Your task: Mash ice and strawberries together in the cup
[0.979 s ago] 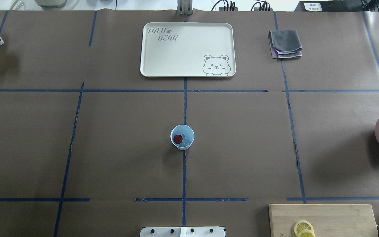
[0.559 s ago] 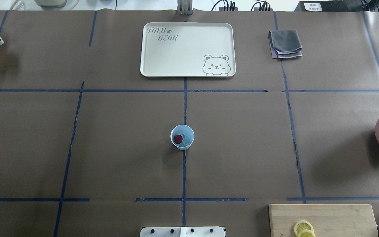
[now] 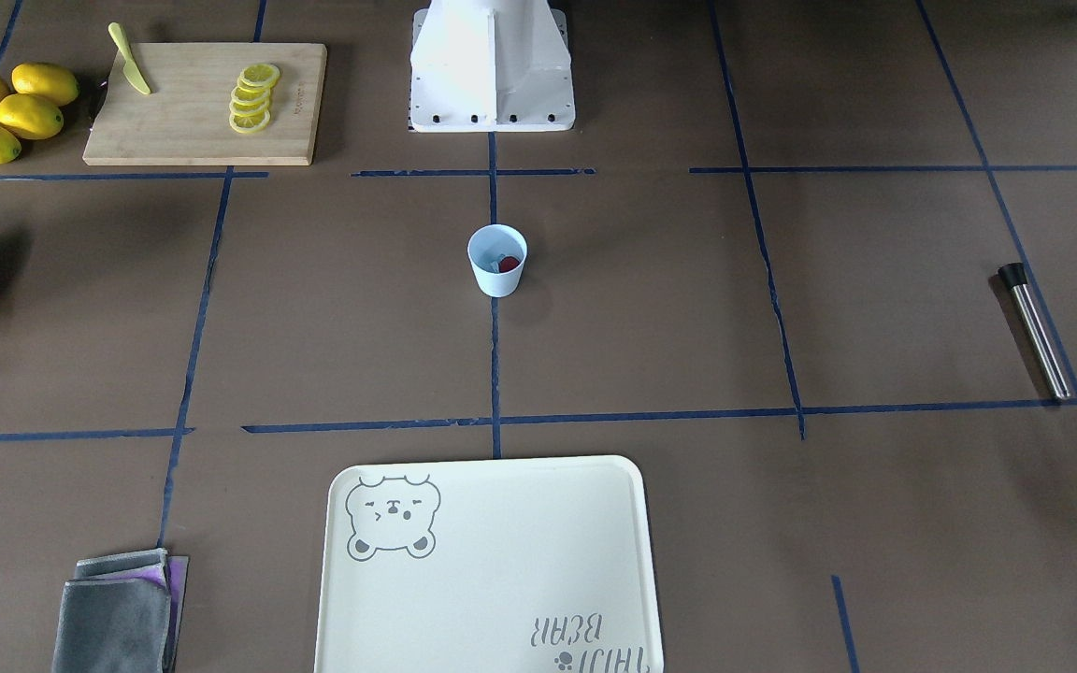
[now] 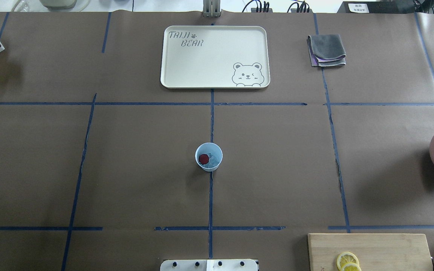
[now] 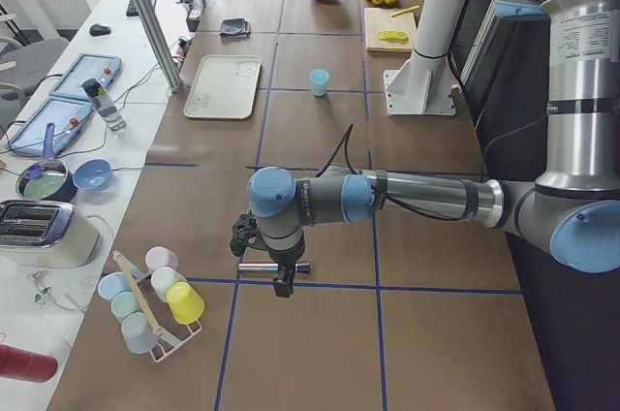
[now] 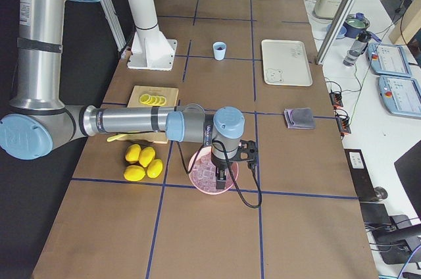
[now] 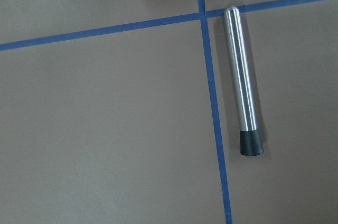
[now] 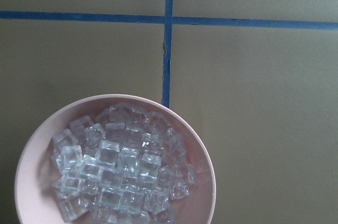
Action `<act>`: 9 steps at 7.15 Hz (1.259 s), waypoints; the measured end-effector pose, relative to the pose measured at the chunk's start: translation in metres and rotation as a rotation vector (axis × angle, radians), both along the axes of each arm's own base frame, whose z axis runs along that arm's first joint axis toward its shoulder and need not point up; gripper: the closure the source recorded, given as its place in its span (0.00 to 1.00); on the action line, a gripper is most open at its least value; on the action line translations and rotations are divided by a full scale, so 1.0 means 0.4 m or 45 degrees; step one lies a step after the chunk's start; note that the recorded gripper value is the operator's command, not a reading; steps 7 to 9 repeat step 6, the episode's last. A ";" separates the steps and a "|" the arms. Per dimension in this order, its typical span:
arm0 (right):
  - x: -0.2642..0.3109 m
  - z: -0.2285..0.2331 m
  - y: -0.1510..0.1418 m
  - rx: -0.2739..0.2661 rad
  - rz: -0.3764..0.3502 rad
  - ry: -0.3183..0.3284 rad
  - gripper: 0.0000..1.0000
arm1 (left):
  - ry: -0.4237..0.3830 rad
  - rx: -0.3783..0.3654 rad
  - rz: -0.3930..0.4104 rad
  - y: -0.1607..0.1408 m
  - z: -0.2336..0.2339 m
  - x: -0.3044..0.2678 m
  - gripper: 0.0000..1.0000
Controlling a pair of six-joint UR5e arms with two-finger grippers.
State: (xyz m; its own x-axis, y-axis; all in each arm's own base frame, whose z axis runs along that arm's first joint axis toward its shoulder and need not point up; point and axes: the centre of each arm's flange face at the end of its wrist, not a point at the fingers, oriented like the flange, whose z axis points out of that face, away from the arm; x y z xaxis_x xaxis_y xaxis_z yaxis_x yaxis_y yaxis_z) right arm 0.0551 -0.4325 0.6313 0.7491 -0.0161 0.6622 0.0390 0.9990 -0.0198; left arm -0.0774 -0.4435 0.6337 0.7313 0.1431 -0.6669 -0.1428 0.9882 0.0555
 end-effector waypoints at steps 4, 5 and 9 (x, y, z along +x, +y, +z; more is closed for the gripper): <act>-0.003 -0.009 -0.001 0.007 0.000 -0.025 0.00 | 0.000 -0.001 0.000 0.000 0.002 0.000 0.00; -0.005 -0.011 -0.001 0.008 0.000 -0.036 0.00 | 0.000 -0.002 0.000 0.000 0.004 0.000 0.00; -0.006 -0.012 -0.001 0.009 0.000 -0.041 0.00 | 0.000 -0.002 0.000 0.000 0.004 0.000 0.00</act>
